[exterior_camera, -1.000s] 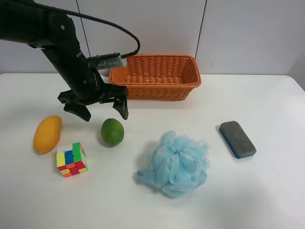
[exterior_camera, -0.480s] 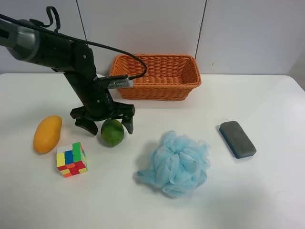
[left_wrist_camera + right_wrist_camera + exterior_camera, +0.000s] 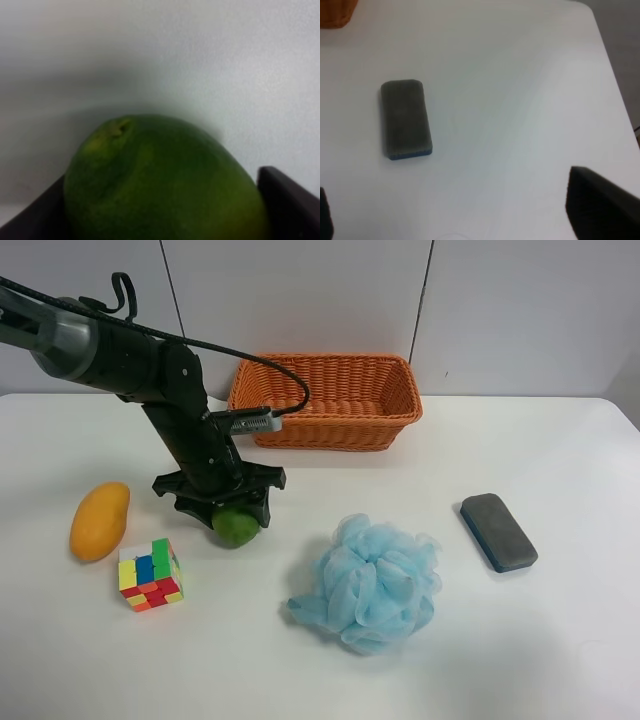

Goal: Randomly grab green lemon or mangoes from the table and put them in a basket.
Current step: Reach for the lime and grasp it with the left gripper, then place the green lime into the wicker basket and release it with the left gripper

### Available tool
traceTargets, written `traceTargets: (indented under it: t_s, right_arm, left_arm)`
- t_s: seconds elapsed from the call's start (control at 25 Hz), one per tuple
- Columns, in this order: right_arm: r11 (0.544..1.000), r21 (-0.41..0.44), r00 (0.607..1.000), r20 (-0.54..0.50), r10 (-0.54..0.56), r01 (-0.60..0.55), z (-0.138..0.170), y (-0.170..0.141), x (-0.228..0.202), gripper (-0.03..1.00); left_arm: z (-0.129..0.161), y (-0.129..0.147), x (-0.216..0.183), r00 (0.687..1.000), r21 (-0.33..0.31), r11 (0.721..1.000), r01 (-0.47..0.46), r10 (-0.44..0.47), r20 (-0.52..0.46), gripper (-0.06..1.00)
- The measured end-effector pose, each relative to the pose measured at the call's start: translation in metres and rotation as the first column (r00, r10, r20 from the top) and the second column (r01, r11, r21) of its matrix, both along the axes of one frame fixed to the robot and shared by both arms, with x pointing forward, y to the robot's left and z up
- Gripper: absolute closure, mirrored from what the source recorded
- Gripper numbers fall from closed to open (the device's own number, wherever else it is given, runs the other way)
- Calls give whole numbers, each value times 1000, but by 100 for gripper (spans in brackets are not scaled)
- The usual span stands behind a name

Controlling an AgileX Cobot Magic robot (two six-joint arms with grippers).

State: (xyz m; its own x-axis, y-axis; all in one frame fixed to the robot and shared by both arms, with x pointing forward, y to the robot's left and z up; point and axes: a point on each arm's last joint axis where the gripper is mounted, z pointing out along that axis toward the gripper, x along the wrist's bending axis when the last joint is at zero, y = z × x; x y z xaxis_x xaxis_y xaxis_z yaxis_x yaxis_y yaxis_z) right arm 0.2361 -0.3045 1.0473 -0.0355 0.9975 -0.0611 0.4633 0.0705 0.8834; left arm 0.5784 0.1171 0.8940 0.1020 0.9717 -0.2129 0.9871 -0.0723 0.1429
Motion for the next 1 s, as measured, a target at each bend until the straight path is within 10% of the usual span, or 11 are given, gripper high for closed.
traceTargets:
  t_s: [0.44,0.68,1.0]
  right_arm:
    - [1000,0,1000,0,0,0,0,0,0,5]
    - [1000,0,1000,0,0,0,0,0,0,5]
    - [1000,0,1000,0,0,0,0,0,0,5]
  left_arm:
    - [9,0,-1,1000,-5,1000,8,-8,7,29]
    - [70,2,-4,989,-68,997,20,-10,148,29]
    - [177,-10,38,813,-131,986,100,-5,582,29]
